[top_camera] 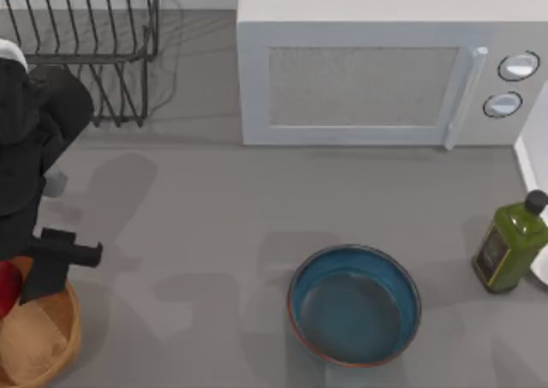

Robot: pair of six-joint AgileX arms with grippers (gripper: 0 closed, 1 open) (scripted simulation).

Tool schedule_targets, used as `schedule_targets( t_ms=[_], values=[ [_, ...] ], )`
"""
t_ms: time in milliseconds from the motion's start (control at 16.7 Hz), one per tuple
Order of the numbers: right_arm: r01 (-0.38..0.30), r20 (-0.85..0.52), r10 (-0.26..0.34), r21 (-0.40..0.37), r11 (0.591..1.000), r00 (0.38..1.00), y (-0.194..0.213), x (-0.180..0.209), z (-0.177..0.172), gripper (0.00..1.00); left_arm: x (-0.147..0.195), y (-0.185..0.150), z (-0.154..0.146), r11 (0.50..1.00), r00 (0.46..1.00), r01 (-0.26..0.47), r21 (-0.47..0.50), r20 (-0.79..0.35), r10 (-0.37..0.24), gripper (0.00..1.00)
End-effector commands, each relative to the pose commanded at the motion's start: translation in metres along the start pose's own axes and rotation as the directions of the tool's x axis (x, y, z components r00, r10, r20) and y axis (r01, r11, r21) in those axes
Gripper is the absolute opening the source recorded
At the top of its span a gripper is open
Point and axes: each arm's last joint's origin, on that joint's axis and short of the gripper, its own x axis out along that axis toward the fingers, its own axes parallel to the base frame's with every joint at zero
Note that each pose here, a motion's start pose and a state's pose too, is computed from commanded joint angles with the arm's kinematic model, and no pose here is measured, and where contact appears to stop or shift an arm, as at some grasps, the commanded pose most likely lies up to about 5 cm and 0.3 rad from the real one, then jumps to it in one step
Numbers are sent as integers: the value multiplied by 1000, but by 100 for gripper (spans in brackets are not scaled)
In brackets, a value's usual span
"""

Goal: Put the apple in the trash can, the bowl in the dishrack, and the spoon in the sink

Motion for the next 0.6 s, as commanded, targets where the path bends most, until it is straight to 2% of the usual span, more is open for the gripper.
schedule_targets(
  t_ms=[480, 600],
  values=[
    [0, 0, 0, 0, 1000, 1000, 0, 0, 0, 100, 0, 0, 0, 1000, 1000, 0, 0, 0, 0, 98],
    [0, 0, 0, 0, 1000, 1000, 0, 0, 0, 100, 0, 0, 0, 1000, 1000, 0, 0, 0, 0, 100]
  ],
)
